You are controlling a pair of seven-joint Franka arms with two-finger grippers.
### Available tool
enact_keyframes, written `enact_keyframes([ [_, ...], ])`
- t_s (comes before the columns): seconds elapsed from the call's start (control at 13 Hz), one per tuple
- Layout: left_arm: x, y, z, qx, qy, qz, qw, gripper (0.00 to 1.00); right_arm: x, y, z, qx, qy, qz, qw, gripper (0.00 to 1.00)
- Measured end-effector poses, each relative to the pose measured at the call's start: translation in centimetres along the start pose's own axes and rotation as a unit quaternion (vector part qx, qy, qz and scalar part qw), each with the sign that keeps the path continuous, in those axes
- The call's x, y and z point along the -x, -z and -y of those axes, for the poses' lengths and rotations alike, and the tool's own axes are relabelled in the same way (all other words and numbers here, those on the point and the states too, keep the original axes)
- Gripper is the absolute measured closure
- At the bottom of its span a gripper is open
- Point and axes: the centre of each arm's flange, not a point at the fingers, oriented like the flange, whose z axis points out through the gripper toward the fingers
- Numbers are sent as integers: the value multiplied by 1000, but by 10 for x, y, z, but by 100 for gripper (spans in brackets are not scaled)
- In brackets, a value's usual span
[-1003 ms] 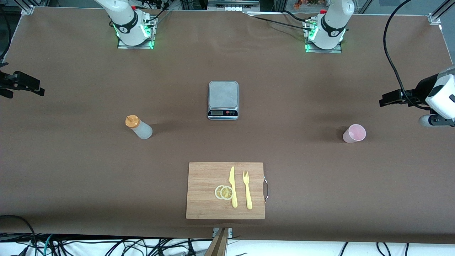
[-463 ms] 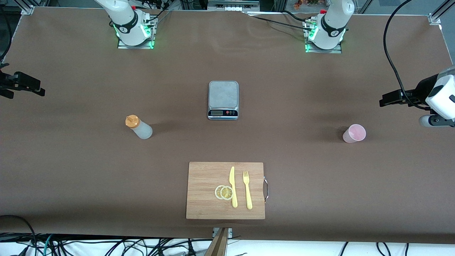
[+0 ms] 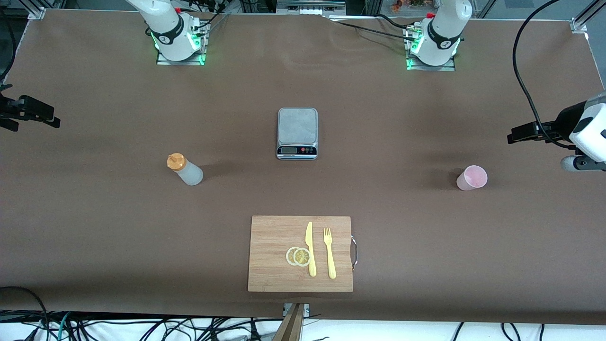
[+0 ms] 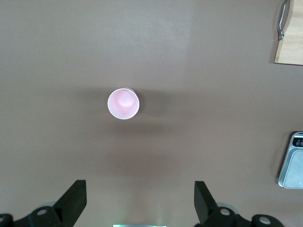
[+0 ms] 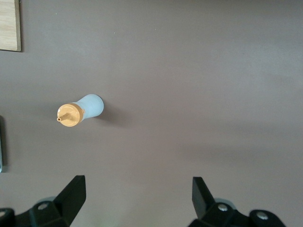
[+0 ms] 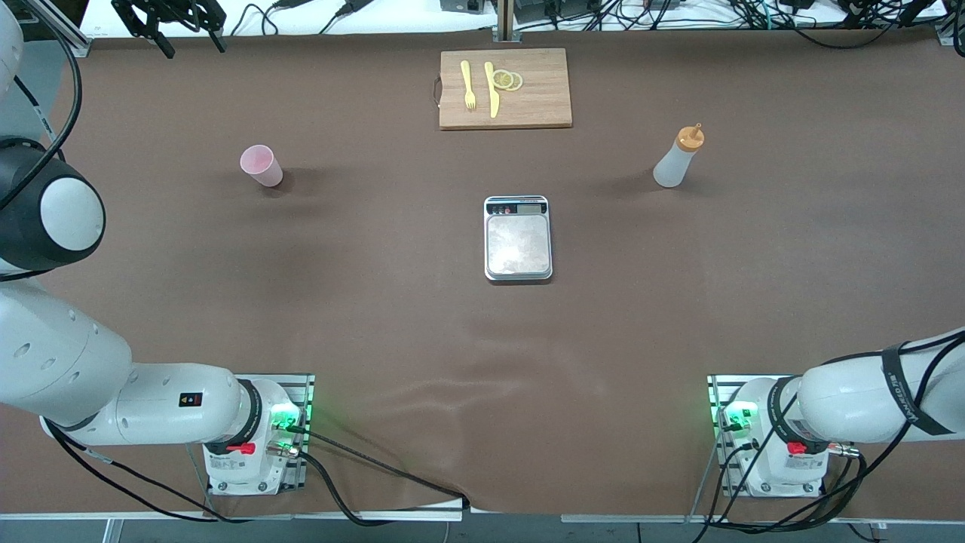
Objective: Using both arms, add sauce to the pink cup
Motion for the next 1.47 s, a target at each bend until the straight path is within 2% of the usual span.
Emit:
enact_keyframes([
  [0.31, -12, -19, 4, 0, 2, 15, 1000, 0, 0, 0, -1, 0, -1, 1, 1000, 0],
  [0.46, -22, -35, 5, -1, -24, 16, 1000, 0, 1, 0, -1, -1, -1, 3, 1000, 0],
  [0.62, -32, -58, 12, -4, -49, 13, 999, 0, 1, 0, -4, 0, -4, 3, 1000, 1],
  [0.93, -48, -129, 35, -7, -47, 8, 999, 0, 2, -1, -6, -1, -5, 3, 1000, 0],
  [1.47, -47, -221, 83, -16, -80, -42, 996, 1, 3, -1, -9, 0, -9, 4, 1000, 0],
])
